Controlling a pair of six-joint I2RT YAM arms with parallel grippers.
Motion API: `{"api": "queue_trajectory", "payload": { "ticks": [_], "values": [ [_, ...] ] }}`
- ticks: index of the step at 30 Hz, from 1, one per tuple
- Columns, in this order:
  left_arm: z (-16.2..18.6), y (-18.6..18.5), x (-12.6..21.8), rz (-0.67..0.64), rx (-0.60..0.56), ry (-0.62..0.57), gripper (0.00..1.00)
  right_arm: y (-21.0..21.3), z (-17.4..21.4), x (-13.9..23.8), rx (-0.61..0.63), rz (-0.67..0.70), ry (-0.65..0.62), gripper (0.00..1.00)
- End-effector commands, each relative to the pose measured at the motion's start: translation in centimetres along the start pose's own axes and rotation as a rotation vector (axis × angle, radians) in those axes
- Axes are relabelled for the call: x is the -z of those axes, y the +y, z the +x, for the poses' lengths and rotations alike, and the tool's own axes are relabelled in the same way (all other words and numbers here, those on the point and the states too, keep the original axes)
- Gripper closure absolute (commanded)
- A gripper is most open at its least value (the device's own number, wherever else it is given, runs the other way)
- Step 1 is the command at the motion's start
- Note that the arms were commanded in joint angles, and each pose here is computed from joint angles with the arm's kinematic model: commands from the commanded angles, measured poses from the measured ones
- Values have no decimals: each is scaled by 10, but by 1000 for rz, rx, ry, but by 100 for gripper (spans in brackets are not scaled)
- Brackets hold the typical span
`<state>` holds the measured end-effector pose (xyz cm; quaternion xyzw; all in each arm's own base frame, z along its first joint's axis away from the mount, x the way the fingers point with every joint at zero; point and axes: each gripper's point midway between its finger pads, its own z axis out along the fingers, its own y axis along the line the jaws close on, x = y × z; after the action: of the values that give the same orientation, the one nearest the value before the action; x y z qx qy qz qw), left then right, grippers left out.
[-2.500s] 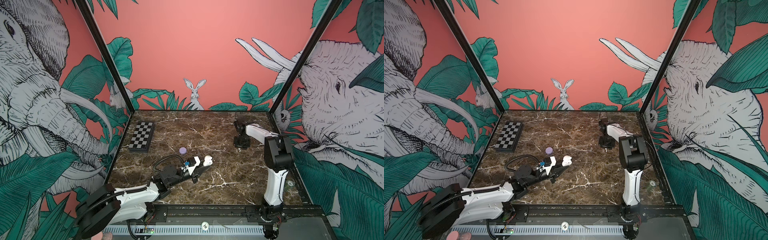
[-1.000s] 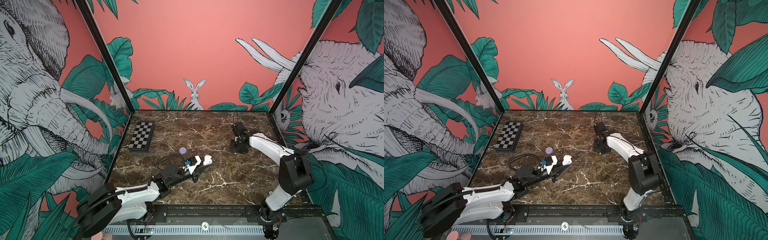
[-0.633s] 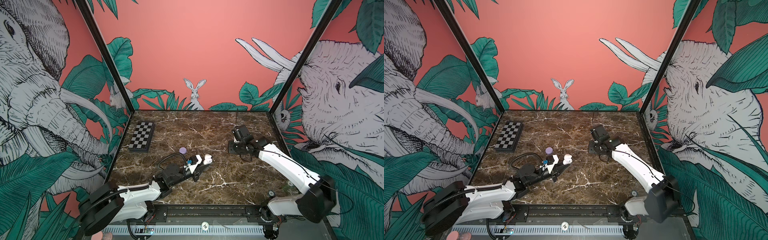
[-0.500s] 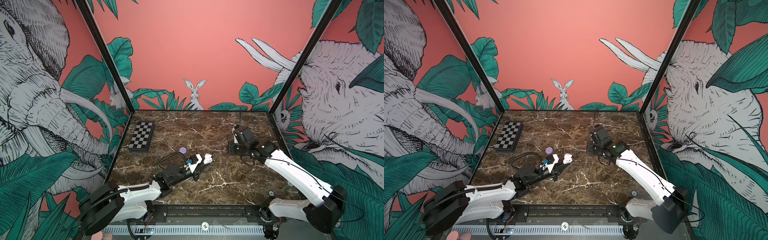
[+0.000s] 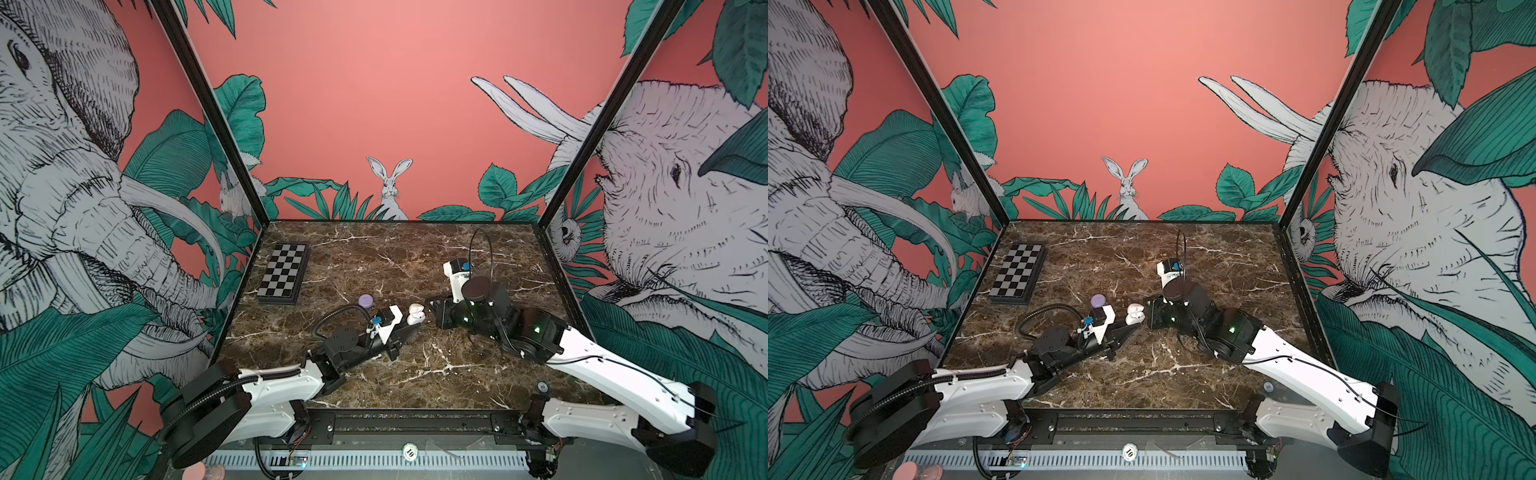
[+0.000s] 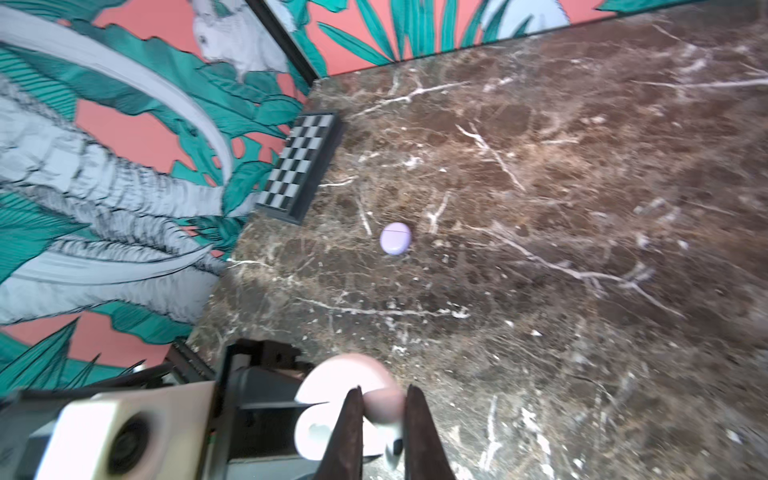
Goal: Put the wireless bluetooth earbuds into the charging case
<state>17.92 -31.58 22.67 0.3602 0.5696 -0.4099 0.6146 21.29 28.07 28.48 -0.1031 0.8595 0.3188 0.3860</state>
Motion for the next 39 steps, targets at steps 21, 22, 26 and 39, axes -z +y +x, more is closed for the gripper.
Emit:
{"api": "queue_trajectory", "payload": {
  "ticks": [21,22,26,39],
  "values": [
    [-33,-8,6,39,49,-164,100,41,-8,8,65,-112,-151,87],
    [-34,-8,6,39,49,-166,100,41,-7,8,67,-110,-151,87],
    [-35,-6,7,29,49,-171,100,44,-4,8,77,-119,-144,87],
    [-40,-4,12,13,38,-190,100,36,0,9,108,-74,-147,87]
  ]
}}
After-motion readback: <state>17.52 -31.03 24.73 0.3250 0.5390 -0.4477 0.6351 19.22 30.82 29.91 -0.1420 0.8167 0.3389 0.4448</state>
